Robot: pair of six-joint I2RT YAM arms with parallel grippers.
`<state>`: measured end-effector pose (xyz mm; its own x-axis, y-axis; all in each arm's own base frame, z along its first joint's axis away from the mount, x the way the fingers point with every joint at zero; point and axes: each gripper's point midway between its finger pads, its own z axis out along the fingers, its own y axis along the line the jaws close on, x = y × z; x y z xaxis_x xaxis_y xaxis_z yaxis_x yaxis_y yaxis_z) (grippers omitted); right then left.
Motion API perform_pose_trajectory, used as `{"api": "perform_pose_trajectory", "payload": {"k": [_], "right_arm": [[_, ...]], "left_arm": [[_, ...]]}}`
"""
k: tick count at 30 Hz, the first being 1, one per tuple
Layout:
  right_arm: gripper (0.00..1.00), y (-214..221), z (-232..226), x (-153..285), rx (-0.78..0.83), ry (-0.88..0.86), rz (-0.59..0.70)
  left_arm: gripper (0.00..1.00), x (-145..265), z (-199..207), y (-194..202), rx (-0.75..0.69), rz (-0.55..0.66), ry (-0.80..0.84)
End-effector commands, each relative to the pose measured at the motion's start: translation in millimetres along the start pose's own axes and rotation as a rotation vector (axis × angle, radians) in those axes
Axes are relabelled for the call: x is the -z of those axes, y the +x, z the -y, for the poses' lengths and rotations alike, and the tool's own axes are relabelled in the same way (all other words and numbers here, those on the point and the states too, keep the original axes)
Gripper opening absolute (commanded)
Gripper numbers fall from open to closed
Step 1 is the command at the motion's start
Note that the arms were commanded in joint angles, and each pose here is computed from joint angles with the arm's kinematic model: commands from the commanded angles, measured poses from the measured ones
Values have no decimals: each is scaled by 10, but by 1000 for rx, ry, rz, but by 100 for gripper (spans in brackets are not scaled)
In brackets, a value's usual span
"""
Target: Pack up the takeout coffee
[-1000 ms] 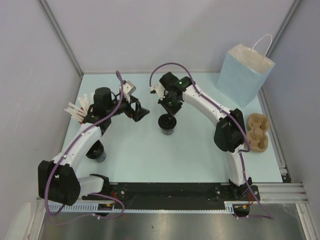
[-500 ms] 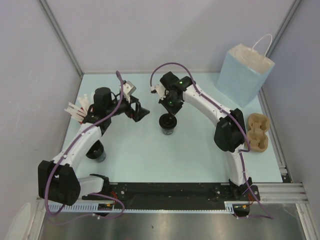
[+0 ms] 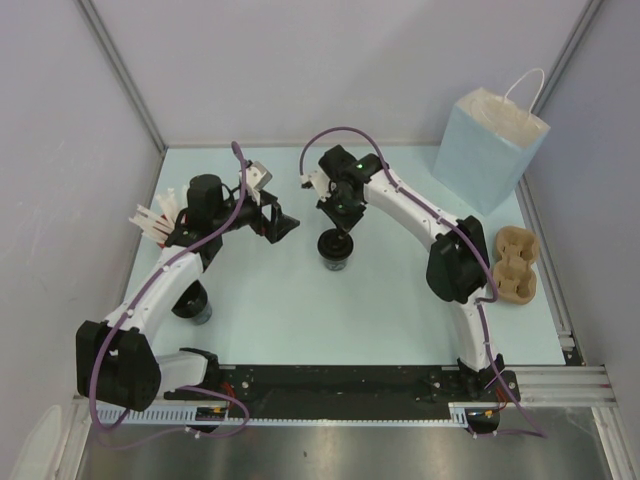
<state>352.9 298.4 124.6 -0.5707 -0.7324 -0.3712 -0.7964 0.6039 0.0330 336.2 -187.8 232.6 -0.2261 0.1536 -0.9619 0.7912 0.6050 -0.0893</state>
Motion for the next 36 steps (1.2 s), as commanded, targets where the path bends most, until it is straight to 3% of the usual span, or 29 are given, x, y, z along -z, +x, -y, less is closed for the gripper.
{"api": "perform_pose_trajectory", "payload": {"k": [1, 10, 26, 36], "right_arm": [[8, -112, -39, 95, 26, 10, 28], [15, -141, -24, 124, 25, 15, 36], [15, -123, 73, 164, 29, 58, 35], [21, -128, 26, 174, 35, 48, 40]], "left_arm": [[99, -4, 25, -87, -12, 37, 19], [100, -20, 30, -71, -7, 32, 25], [99, -35, 30, -70, -7, 30, 27], [100, -42, 25, -54, -5, 24, 25]]}}
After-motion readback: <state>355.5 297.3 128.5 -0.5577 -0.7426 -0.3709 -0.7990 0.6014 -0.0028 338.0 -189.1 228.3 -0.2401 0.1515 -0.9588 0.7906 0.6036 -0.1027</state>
